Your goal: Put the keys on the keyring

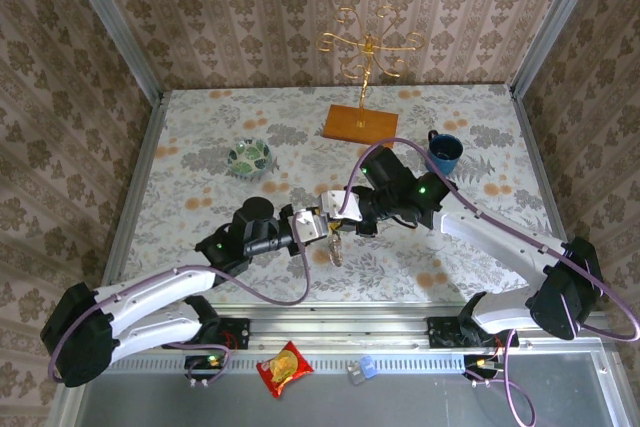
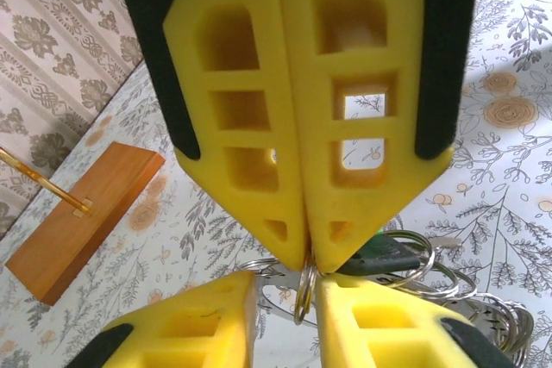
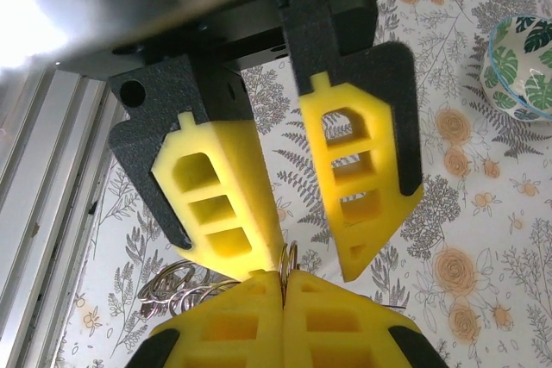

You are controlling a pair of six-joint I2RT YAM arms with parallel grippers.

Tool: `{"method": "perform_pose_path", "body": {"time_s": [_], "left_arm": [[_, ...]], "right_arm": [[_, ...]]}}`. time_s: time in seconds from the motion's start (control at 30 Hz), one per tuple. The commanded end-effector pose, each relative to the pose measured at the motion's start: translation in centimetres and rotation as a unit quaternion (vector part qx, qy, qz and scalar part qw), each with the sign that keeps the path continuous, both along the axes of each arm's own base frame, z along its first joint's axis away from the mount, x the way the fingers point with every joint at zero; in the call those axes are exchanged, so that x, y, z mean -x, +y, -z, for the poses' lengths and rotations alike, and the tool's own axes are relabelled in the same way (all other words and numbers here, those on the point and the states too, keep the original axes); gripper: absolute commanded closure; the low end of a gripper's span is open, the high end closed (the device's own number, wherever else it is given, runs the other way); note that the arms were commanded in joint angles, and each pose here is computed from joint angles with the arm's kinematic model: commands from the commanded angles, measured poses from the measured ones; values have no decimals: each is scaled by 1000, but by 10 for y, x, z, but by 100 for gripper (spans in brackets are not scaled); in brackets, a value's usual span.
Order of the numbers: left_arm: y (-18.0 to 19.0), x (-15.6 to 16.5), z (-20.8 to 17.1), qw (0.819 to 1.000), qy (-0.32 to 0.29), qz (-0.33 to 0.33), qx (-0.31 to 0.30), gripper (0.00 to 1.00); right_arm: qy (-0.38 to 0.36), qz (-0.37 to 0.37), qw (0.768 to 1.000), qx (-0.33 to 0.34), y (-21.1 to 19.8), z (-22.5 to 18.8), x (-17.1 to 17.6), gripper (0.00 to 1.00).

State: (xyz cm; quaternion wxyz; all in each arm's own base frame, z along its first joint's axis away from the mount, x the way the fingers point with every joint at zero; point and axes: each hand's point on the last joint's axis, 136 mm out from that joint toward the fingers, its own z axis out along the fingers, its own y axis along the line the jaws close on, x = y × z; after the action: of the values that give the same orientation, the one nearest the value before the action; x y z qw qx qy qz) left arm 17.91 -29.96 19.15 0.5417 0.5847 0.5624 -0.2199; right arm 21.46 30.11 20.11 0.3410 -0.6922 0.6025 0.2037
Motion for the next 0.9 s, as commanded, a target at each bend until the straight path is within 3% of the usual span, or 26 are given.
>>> {"method": "perform_pose_path", "body": {"time_s": [0.0,0.23,0.87], "left_arm": [[1,0,-19,1000,-26,1,17,72],[7,4,-7,1000,-22,-2,7,76],[-3,-3,-18,999,-30,-1,36,82]], "right_arm": [[14,-8,1000,10,0,5,8,100],[17,2,1000,-6,-1,1,7,100],[43,-8,999,-26,6,-2,14,100]]}}
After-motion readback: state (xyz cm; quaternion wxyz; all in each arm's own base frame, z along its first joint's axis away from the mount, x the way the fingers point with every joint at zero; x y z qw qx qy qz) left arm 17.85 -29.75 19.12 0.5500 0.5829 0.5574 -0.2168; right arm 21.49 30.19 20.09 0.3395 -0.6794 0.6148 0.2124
